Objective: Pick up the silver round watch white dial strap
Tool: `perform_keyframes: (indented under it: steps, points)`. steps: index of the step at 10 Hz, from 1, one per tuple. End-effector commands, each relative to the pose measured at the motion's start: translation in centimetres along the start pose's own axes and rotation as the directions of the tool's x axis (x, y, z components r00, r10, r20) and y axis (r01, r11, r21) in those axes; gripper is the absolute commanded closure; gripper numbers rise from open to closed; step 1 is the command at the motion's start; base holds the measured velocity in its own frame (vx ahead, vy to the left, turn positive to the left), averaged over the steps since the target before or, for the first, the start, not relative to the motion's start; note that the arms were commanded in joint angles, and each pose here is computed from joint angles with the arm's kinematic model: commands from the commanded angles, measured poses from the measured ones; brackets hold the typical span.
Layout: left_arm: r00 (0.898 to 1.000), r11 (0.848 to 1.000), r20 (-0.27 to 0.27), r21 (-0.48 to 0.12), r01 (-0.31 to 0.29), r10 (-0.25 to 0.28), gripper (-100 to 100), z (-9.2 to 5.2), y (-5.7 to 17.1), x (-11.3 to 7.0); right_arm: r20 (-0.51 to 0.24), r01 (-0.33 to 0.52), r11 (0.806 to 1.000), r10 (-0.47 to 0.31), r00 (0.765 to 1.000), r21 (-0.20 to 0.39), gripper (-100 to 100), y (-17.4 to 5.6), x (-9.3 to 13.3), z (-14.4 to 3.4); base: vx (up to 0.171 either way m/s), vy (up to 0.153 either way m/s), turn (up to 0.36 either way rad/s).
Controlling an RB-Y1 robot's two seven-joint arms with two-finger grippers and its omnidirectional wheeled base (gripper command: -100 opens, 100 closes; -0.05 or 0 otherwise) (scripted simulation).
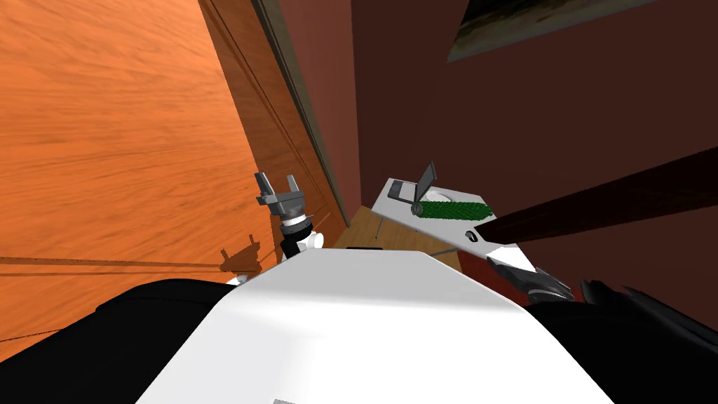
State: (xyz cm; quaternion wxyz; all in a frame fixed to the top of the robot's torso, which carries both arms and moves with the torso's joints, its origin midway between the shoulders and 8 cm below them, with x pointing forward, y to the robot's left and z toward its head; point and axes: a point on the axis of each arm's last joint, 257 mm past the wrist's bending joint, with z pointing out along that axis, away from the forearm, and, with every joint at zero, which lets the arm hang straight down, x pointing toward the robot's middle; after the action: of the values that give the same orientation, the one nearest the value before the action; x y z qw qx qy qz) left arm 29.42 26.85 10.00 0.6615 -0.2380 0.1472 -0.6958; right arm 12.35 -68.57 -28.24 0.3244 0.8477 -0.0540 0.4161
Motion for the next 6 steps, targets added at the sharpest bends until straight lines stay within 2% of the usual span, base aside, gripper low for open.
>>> perform_keyframes:
  steps: [1, 2, 3, 4, 5, 6]
  points:
    - [1.0, 1.0, 0.0, 0.0, 0.0, 0.0, 0, 0.0, 0.0, 0.0, 0.065, -0.072, 0.997, 0.072, 0.995, -0.004, -100, 1.2, -2.3, -0.5, 0.023, 0.024, 0.207]
    - [1.0, 1.0, 0.0, 0.0, 0.0, 0.0, 0, 0.0, 0.0, 0.0, 0.064, -0.09, 0.996, 0.09, 0.994, -0.004, -100, 1.2, -2.3, -0.5, 0.017, 0.016, 0.141]
    - [1.0, 1.0, 0.0, 0.0, 0.0, 0.0, 0, 0.0, 0.0, 0.0, 0.115, -0.143, 0.99, 0.144, 0.983, -0.014, -100, 2.2, -4.1, -1.2, 0.025, 0.022, 0.214]
    - [1.0, 1.0, 0.0, 0.0, 0.0, 0.0, 0, 0.0, 0.0, 0.0, 0.113, -0.168, 0.986, 0.169, 0.979, -0.015, -100, 2.2, -4.0, -1.2, 0.017, 0.008, 0.133]
    - [1.0, 1.0, 0.0, 0.0, 0.0, 0.0, 0, 0.0, 0.0, 0.0, 0.16, -0.215, 0.976, 0.217, 0.963, -0.03, -100, 3.2, -5.8, -2.0, 0.027, 0.014, 0.216]
    - [1.0, 1.0, 0.0, 0.0, 0.0, 0.0, 0, 0.0, 0.0, 0.0, 0.158, -0.235, 0.971, 0.237, 0.959, -0.03, -100, 3.1, -5.7, -2.0, 0.017, 0.003, 0.138]
